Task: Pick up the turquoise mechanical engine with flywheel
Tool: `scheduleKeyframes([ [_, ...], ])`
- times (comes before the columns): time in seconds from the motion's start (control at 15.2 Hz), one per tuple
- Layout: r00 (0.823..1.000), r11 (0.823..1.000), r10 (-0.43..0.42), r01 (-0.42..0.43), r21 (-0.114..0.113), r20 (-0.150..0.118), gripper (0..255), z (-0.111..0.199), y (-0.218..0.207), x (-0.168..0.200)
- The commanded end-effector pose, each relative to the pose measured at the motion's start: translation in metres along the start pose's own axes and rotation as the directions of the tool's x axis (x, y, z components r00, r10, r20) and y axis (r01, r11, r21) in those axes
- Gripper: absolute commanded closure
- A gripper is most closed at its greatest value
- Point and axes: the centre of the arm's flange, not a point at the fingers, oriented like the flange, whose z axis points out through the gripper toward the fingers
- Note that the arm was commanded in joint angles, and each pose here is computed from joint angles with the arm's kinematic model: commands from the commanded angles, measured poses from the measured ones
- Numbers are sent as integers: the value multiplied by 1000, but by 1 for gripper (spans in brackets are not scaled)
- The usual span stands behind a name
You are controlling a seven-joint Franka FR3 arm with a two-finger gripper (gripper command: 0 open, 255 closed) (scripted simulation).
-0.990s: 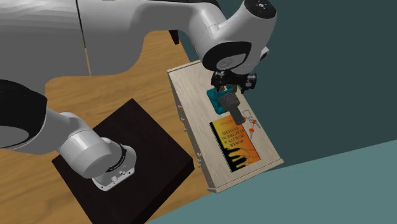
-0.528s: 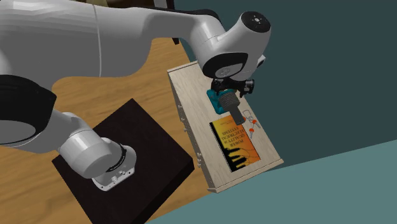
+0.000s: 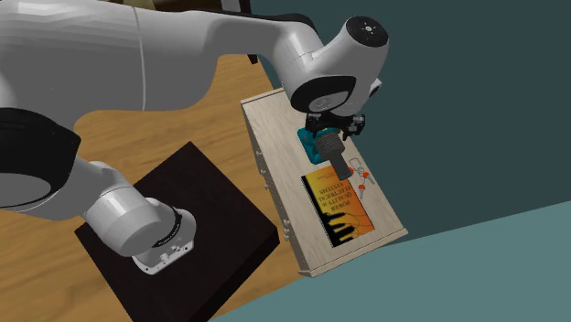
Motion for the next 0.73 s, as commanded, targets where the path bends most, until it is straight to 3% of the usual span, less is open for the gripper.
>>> scheduleKeyframes([
  [0.0,1000,1000,1,-1,3,3,255,2,0,-1],
  [0.66,1000,1000,1,-1,3,3,255,-46,1,1],
])
